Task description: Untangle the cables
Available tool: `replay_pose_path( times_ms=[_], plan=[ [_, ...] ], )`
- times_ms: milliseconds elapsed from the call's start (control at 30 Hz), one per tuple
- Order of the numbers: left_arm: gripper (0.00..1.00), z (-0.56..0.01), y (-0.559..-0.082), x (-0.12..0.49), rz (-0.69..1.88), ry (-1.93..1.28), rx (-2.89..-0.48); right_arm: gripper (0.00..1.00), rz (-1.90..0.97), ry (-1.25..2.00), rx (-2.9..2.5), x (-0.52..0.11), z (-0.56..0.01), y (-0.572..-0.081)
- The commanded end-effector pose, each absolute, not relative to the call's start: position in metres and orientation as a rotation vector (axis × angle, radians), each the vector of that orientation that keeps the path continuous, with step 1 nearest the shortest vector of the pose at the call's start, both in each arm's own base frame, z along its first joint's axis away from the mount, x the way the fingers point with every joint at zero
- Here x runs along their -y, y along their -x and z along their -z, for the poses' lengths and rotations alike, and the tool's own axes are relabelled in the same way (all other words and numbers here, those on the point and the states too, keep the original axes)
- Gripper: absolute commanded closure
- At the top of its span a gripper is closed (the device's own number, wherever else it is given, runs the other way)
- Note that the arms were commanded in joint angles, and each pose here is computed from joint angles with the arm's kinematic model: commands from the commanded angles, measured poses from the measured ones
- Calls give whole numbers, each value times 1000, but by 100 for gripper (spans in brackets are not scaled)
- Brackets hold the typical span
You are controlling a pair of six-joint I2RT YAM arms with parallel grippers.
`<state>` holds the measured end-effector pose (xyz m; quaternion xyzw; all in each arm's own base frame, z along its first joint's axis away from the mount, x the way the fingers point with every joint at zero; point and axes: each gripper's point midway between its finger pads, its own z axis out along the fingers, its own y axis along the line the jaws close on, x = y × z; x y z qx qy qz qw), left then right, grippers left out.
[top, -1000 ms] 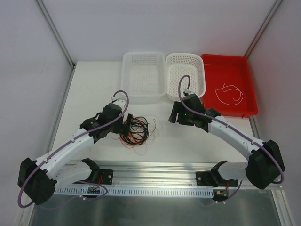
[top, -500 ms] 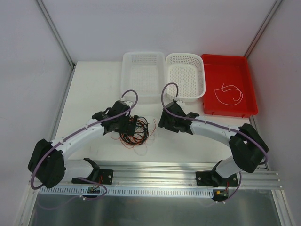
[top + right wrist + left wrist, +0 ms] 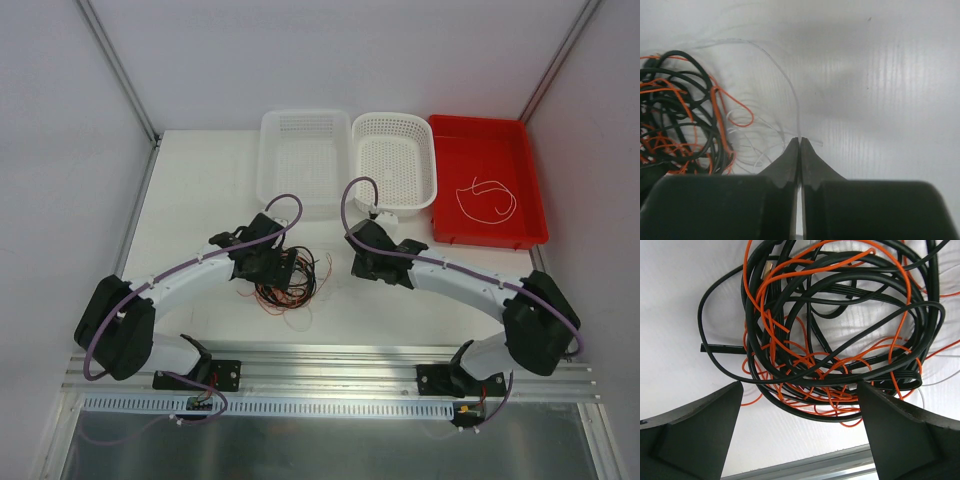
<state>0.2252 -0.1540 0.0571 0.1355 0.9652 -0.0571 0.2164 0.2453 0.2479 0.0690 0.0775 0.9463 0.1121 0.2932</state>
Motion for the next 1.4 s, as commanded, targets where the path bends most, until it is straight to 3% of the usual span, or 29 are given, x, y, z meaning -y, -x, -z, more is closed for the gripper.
replay_pose_path(
  times_ms=[0,667,1133,1367],
  plan=[
    [1,-54,-228,152,127,-346,-2723,99,-261,-135,-2341,-227,-146,-256],
    [1,-37,-218,147,62,-372,-2838,99,-287,134,-1699,-131,-454,-230],
    [1,-33,-216,140,2,-373,-2862,99,-171,59,-1387,-67,-580,-211],
    [1,-32,-216,136,-35,-367,-2867,99,-98,-10,-1288,-43,-610,-207]
  ],
)
